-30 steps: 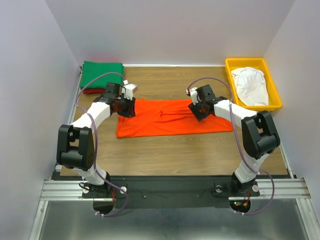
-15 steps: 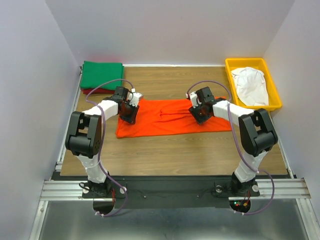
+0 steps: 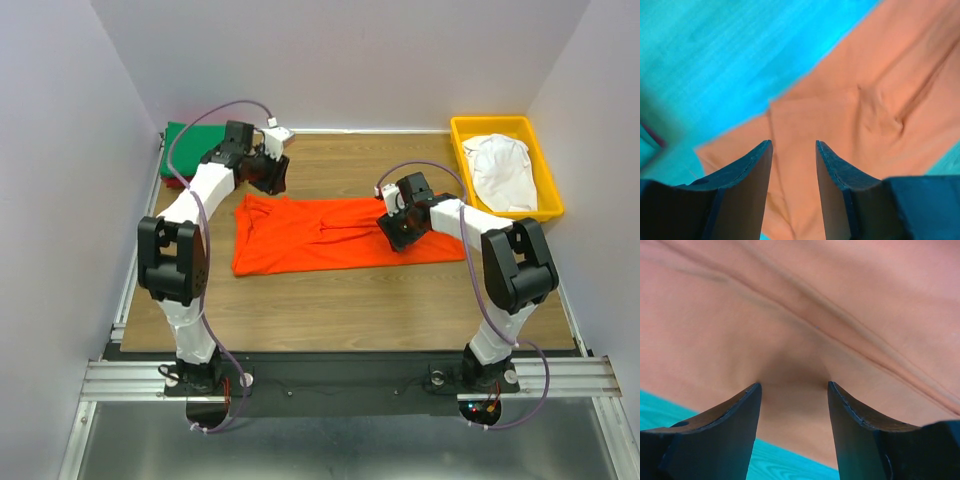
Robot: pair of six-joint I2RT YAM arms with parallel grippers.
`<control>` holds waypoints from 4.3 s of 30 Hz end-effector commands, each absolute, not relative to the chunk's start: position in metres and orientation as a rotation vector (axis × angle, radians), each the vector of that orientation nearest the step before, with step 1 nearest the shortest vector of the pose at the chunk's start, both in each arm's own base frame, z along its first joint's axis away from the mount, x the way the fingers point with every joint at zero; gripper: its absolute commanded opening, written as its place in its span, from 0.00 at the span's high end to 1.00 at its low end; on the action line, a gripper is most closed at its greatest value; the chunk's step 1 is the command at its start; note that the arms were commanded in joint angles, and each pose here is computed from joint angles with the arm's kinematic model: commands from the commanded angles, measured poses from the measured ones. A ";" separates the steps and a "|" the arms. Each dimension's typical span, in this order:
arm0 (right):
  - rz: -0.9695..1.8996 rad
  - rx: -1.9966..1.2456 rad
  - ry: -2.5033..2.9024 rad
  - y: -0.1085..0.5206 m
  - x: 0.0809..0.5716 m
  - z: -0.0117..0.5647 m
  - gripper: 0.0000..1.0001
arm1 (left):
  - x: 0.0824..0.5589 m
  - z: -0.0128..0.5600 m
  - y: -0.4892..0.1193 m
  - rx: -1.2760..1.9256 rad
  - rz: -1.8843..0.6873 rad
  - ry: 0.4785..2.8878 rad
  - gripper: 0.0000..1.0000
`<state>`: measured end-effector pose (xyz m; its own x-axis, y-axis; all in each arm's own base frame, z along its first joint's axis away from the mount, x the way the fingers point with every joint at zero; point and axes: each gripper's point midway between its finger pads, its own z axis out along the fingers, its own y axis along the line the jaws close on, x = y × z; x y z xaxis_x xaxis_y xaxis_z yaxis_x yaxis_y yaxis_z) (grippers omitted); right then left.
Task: Fold and stack the t-shirts
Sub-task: Fold the tshirt
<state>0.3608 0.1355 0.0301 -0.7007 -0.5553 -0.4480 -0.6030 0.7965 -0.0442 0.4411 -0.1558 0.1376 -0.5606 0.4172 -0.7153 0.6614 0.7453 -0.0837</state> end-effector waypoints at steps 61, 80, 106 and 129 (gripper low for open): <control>0.200 -0.792 2.498 0.132 0.382 0.076 0.36 | 0.346 0.079 -0.176 1.319 -0.721 2.202 0.62; 0.076 -0.661 2.543 0.073 0.448 0.055 0.46 | 0.394 0.053 -0.169 0.957 -0.562 2.375 0.66; 0.470 -0.861 2.866 0.080 0.255 0.015 0.48 | 0.389 0.003 -0.129 0.929 -0.381 2.646 0.73; 1.030 -1.122 2.408 0.216 0.234 0.124 0.43 | 0.533 0.150 -0.187 0.533 -0.416 2.121 0.65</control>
